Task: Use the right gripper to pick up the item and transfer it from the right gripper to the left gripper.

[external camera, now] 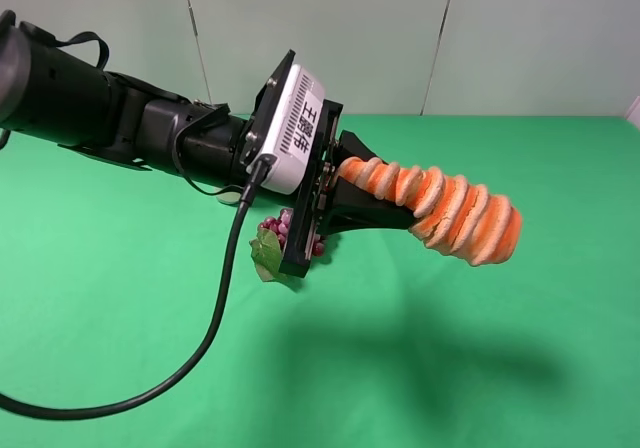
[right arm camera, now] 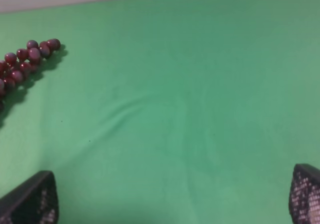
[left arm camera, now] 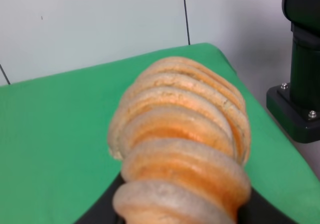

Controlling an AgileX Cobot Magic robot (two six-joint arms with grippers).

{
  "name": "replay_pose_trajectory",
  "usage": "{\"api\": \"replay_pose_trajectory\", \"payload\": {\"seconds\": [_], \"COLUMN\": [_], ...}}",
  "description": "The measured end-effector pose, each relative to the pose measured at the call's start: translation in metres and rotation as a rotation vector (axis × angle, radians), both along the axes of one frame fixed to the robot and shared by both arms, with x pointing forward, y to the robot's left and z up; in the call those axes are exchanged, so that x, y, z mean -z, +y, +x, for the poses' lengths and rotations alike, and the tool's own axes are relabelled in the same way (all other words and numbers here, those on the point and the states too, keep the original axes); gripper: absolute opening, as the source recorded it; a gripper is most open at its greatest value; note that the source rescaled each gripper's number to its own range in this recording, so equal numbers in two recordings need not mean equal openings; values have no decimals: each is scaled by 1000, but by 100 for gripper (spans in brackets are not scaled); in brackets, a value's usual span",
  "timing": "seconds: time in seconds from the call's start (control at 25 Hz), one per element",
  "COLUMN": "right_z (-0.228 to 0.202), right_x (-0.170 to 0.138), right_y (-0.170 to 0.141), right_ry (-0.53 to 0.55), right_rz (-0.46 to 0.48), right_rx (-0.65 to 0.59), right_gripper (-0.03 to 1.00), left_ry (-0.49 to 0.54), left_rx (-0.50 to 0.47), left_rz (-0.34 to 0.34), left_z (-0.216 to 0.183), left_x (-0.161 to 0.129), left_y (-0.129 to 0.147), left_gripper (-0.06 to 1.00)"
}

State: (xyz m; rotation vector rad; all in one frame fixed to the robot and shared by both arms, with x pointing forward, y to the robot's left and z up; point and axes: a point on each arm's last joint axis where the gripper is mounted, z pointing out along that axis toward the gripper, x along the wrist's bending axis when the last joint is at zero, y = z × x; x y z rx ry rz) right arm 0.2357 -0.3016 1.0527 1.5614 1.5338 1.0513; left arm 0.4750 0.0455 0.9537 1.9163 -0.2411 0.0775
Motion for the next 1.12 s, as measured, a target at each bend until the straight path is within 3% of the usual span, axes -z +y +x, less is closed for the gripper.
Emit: {"api": "replay_pose_trajectory", "payload": {"seconds": [0.32, 0.48, 0.72, 0.88, 1.12], "right_z": [0, 0, 0, 0, 0], "right_x": [0, 0, 0, 0, 0], "right_y": [0, 0, 0, 0, 0], "right_ry": [0, 0, 0, 0, 0], "right_rz": [0, -1, -1, -2, -2], "right_rx": [0, 0, 0, -1, -1], "right_gripper": [100, 100, 100, 100, 100], "left_ry": [-7, -22, -83, -56, -7], "left_rx": [-1, -64, -247, -388, -760], "left_rz": [0, 34, 93, 117, 147], "left_z": [1, 3, 8, 9, 17], "left_x": [0, -13, -58, -80, -106], "left_y": [1, 6, 29, 48, 92], "left_gripper": [2, 2, 2, 2, 2]}}
